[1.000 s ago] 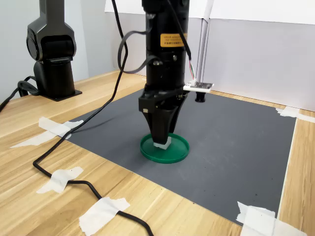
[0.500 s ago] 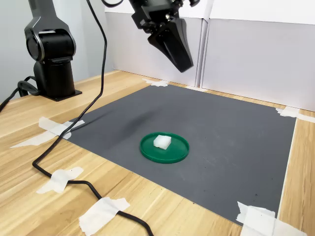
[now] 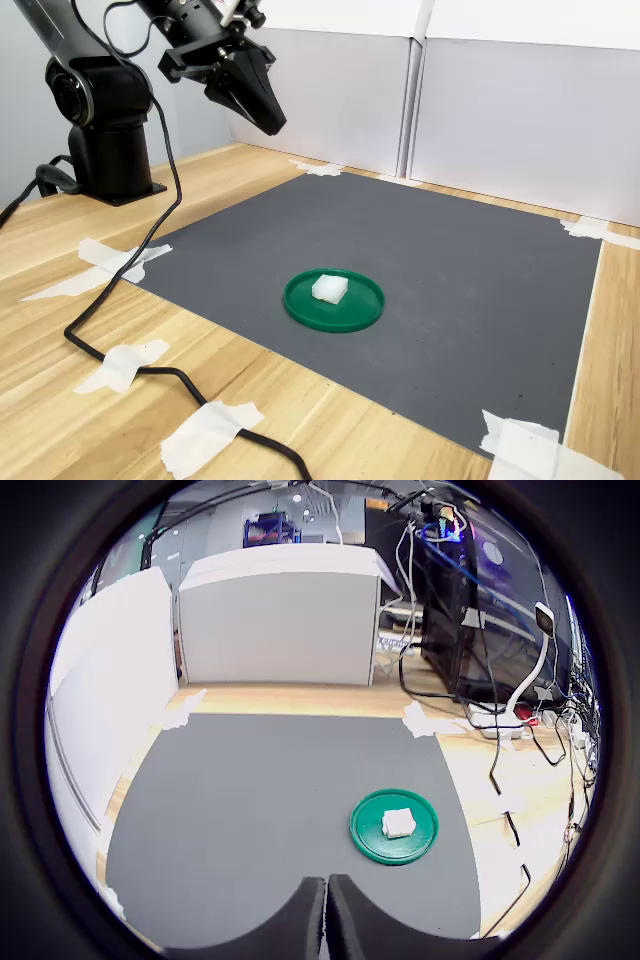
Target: Grasp a white terminal and put it on the green lid.
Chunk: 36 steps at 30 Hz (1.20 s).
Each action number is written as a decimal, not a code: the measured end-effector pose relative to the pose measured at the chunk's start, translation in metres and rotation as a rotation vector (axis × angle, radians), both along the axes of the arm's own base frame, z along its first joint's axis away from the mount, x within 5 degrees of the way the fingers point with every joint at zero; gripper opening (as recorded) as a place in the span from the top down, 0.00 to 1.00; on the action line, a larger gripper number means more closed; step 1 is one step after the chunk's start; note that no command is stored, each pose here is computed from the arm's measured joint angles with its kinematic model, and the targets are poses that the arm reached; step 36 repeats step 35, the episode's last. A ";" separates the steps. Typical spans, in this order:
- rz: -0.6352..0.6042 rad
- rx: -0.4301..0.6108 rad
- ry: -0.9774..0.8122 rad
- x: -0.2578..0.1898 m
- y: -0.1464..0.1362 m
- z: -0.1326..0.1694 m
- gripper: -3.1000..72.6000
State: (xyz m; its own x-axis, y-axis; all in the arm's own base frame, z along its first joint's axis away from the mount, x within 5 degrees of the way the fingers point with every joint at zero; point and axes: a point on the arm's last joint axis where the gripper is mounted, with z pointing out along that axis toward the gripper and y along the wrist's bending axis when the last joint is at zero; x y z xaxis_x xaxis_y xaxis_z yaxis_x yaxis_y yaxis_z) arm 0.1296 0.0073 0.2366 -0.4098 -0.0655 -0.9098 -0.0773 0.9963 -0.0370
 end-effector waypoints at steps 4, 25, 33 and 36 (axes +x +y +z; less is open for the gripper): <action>-0.005 0.014 -0.063 -0.019 -0.001 -0.008 0.98; 0.016 -0.063 -0.079 -0.064 -0.004 -0.031 0.98; 0.017 -0.064 -0.057 -0.065 -0.004 -0.033 0.98; 0.017 -0.064 -0.050 -0.065 -0.004 -0.033 0.98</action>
